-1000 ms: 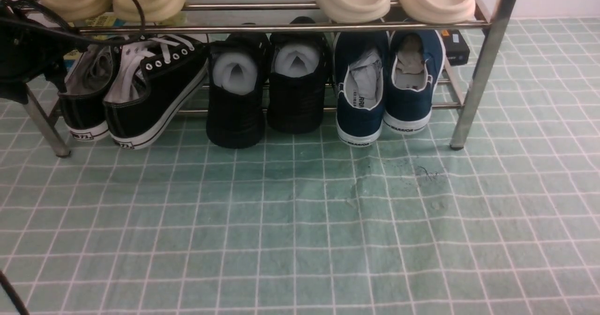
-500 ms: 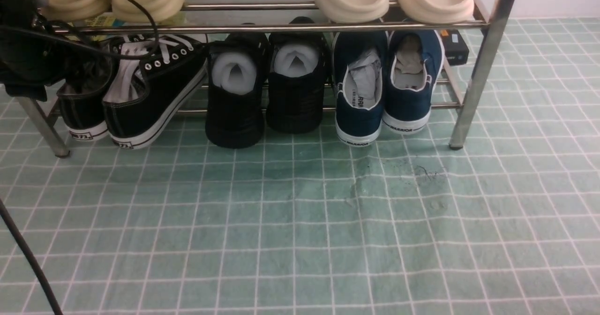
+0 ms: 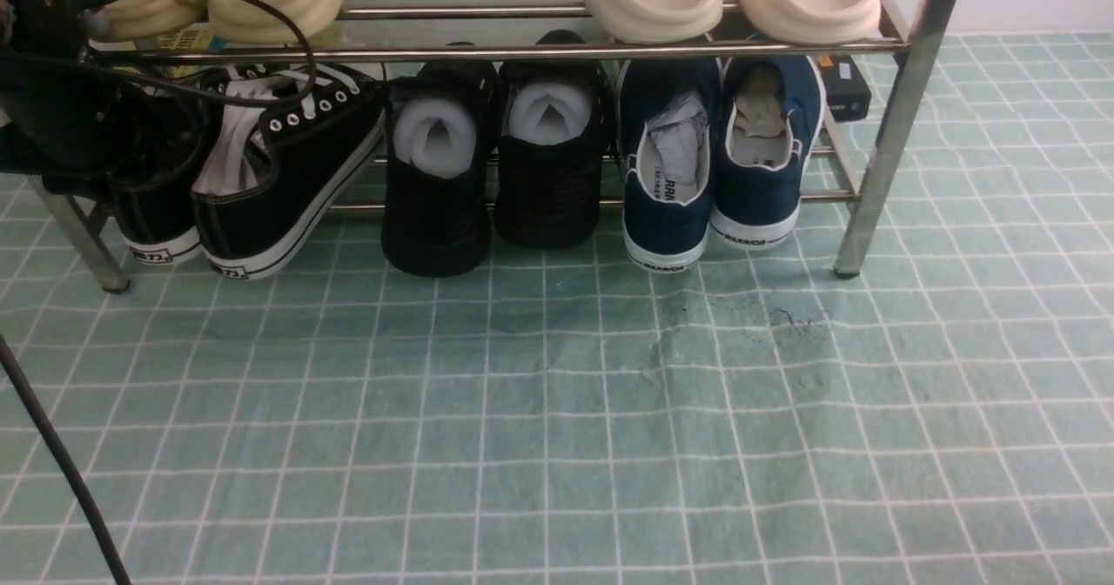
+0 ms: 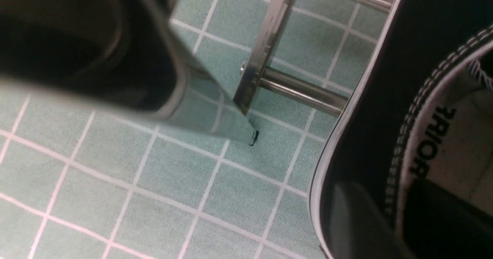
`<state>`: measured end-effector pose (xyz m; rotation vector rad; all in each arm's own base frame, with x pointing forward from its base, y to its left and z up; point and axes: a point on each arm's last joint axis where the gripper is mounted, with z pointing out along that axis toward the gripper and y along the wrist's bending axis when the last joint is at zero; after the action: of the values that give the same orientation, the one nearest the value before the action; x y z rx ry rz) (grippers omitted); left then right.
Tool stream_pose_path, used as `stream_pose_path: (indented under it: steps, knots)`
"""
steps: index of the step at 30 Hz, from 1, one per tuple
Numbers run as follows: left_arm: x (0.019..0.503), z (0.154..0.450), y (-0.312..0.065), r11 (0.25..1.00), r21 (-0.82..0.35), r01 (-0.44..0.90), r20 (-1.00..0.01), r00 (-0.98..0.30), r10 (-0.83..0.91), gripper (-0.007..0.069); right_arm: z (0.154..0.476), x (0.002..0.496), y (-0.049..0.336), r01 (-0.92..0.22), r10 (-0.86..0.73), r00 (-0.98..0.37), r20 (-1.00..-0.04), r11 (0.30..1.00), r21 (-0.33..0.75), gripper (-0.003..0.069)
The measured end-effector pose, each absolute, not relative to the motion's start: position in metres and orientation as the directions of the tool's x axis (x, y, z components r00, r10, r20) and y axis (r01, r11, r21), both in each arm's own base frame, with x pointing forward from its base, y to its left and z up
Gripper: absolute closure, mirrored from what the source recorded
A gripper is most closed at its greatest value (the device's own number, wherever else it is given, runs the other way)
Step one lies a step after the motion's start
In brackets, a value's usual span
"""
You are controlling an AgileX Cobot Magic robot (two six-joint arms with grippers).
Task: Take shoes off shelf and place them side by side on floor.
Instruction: 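Grasp the leftmost shoe on the bottom shelf of the shoe rack with the left gripper, then set the held shoe down on the floor in front of the rack with the left gripper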
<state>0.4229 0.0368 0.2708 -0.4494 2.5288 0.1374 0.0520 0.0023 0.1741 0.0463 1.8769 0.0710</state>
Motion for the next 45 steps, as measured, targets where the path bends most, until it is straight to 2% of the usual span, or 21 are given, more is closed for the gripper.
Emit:
stream_pose_path:
  steps: [1,2,4,8,15,19,20,26,30,33,38,45]
  knots:
    - [0.423,0.271,0.037,0.939,0.004,-0.345,-0.545,-0.787,-0.287,0.0505,0.174,0.052,0.002,-0.004,0.068,-0.302,-0.951,0.997,0.073,0.0421]
    - [0.422,0.270,0.037,0.938,0.010,-0.345,-0.535,-0.794,-0.287,0.0568,0.174,0.052,0.002,-0.004,0.068,-0.302,-0.951,0.997,0.073,0.0421]
    - [0.420,0.270,0.037,0.937,0.008,-0.351,-0.520,-0.801,-0.295,0.0604,0.174,0.052,0.002,-0.004,0.068,-0.302,-0.951,0.997,0.073,0.0421]
    - [0.415,0.276,0.036,0.932,-0.011,-0.363,-0.505,-0.802,-0.319,0.0608,0.174,0.052,0.002,-0.004,0.068,-0.302,-0.951,0.997,0.073,0.0421]
    - [0.381,0.318,0.035,0.919,-0.010,-0.394,-0.482,-0.803,-0.350,0.0608,0.174,0.052,0.002,-0.004,0.068,-0.302,-0.951,0.997,0.073,0.0421]
    - [0.351,0.353,0.035,0.914,-0.007,-0.406,-0.490,-0.795,-0.357,0.0606,0.174,0.052,0.002,-0.004,0.068,-0.302,-0.951,0.997,0.073,0.0421]
    - [0.350,0.353,0.035,0.914,-0.004,-0.407,-0.487,-0.797,-0.357,0.0606,0.174,0.052,0.002,-0.004,0.068,-0.302,-0.951,0.997,0.073,0.0421]
    - [0.309,0.393,0.036,0.900,0.014,-0.435,-0.526,-0.769,-0.363,0.0605,0.174,0.052,0.002,-0.004,0.068,-0.302,-0.951,0.997,0.073,0.0421]
    - [0.281,0.419,0.036,0.899,-0.009,-0.438,-0.594,-0.721,-0.357,0.0605,0.174,0.052,0.002,-0.004,0.068,-0.302,-0.951,0.997,0.073,0.0421]
    - [0.265,0.421,0.035,0.892,-0.019,-0.451,-0.600,-0.709,-0.371,0.0603,0.174,0.052,0.002,-0.004,0.068,-0.302,-0.951,0.997,0.073,0.0421]
    - [0.241,0.406,0.034,0.874,-0.030,-0.485,-0.569,-0.710,-0.414,0.0603,0.174,0.052,0.002,-0.004,0.068,-0.302,-0.951,0.997,0.073,0.0421]
    - [0.200,0.366,0.034,0.823,-0.008,-0.568,-0.499,-0.711,-0.495,0.0605,0.174,0.052,0.002,-0.004,0.068,-0.302,-0.951,0.997,0.073,0.0421]
